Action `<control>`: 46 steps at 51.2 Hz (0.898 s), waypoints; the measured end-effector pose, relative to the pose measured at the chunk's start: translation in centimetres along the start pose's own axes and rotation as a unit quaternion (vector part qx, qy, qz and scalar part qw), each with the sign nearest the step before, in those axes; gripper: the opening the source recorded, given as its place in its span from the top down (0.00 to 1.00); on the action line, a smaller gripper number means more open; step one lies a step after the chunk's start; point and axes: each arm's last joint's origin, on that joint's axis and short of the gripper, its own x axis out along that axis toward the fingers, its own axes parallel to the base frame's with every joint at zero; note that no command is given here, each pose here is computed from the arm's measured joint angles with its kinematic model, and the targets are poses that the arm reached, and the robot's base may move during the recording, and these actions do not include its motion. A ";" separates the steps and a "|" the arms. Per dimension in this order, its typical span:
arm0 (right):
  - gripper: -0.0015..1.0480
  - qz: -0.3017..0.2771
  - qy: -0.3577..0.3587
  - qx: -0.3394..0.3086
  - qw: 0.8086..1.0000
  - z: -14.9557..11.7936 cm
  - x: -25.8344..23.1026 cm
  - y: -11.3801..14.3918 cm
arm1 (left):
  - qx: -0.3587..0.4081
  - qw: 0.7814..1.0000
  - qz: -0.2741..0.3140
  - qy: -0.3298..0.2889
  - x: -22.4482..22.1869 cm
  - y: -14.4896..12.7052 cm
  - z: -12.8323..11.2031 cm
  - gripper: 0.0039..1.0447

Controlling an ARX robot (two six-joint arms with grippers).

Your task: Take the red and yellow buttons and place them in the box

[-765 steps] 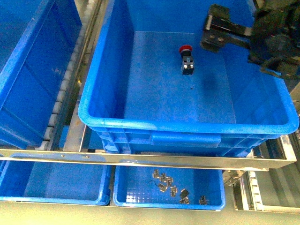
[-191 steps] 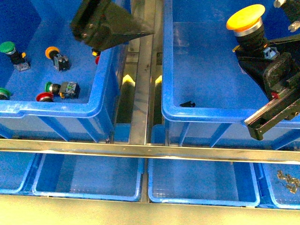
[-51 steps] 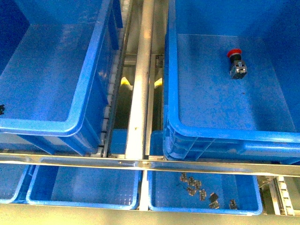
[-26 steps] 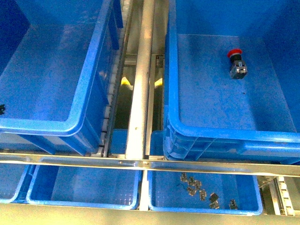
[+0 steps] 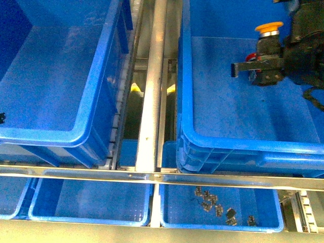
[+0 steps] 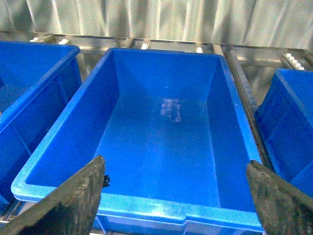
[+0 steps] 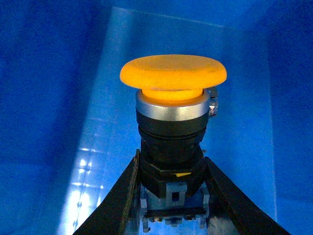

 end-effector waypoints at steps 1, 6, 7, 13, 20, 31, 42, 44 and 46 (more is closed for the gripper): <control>0.74 -0.004 0.006 0.000 1.000 0.1 0.8 0.1 | 0.001 1.000 0.000 0.000 0.0 0.0 0.0 0.06; 0.74 -0.022 0.029 0.005 0.999 0.2 3.8 0.5 | 0.001 1.000 0.000 0.000 0.0 0.0 0.0 0.08; 0.74 -0.024 0.030 0.005 0.999 0.2 4.2 0.5 | 0.001 1.000 0.000 0.000 0.0 0.0 0.0 0.07; 0.74 -0.036 0.041 0.014 0.998 0.2 7.8 0.8 | 0.001 1.000 0.000 0.000 0.0 0.0 0.0 0.07; 0.74 -0.049 0.061 0.019 0.997 0.1 10.6 1.3 | 0.001 1.000 0.000 0.000 0.0 0.0 0.0 0.07; 0.74 -0.055 0.077 0.029 0.995 -0.2 12.9 2.1 | 0.001 1.000 0.000 0.000 0.0 0.0 0.0 0.07; 0.68 -0.049 0.073 0.036 0.995 0.2 14.1 2.8 | 0.001 1.000 0.000 0.000 0.0 0.0 0.0 0.07; 0.59 -0.046 0.071 0.037 0.996 0.2 14.1 2.8 | 0.001 1.000 0.000 0.000 0.0 0.0 0.0 0.07; 0.53 -0.044 0.068 0.040 0.996 0.3 14.1 2.8 | 0.001 1.000 0.000 0.000 0.0 0.0 0.0 0.07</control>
